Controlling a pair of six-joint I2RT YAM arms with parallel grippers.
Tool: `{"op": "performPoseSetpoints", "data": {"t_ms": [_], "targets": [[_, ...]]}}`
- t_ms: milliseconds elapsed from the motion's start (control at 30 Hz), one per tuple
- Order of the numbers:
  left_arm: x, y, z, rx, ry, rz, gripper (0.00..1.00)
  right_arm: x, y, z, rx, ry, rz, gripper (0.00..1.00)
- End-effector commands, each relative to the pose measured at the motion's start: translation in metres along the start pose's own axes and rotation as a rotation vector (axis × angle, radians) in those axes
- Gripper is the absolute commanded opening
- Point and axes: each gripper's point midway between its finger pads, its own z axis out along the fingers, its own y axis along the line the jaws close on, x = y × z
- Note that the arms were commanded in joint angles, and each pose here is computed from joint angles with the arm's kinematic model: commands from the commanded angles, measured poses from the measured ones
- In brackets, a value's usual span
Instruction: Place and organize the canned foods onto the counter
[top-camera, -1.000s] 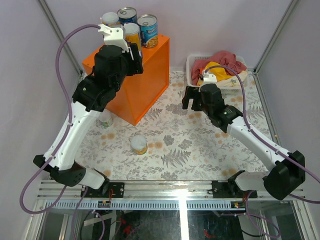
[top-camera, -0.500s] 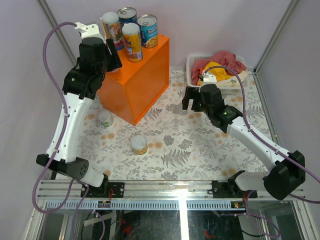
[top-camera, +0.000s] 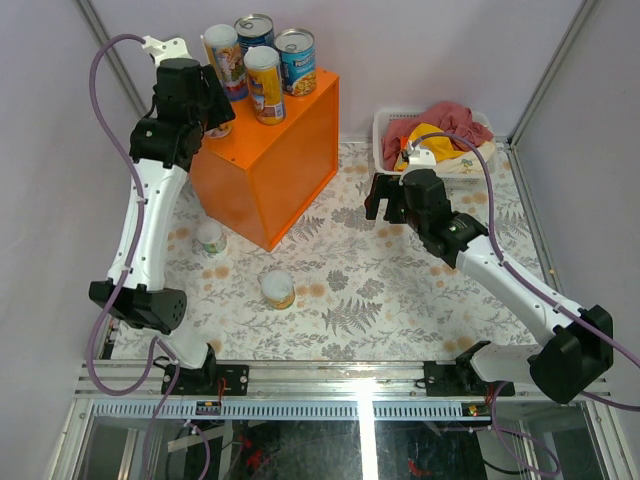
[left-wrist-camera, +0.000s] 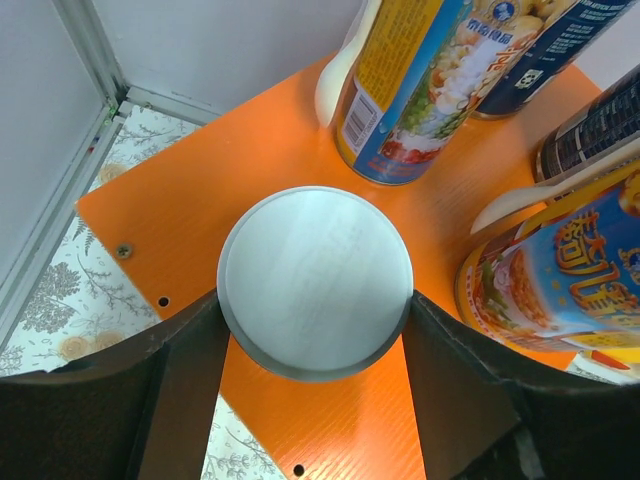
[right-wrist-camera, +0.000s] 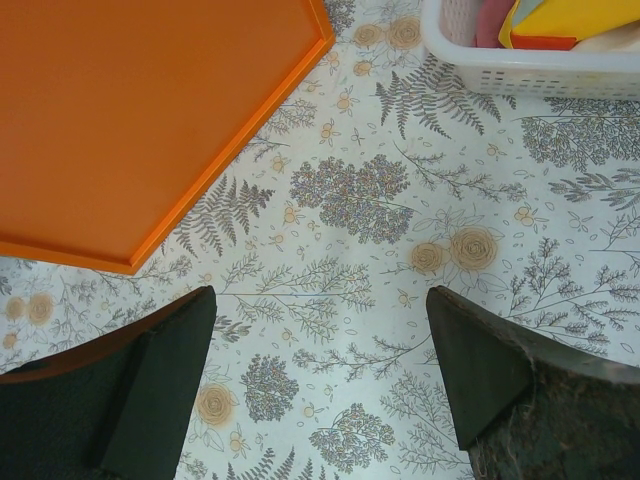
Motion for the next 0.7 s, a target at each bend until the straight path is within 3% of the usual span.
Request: {"op": "performPoseSetpoints", "data": {"t_ms": [0, 667], "targets": [[-0.026, -0.008, -0.001, 0.03, -0.072, -0.029, 0.0, -0.015, 0.01, -0.007, -0.041, -0.055, 0.008, 0.93], [-0.004, 0.018, 0.036, -0.128, -0.073, 0.028, 0.0, -0.007, 0.006, 0.008, -0.021, -0.035, -0.023, 0.94]]}}
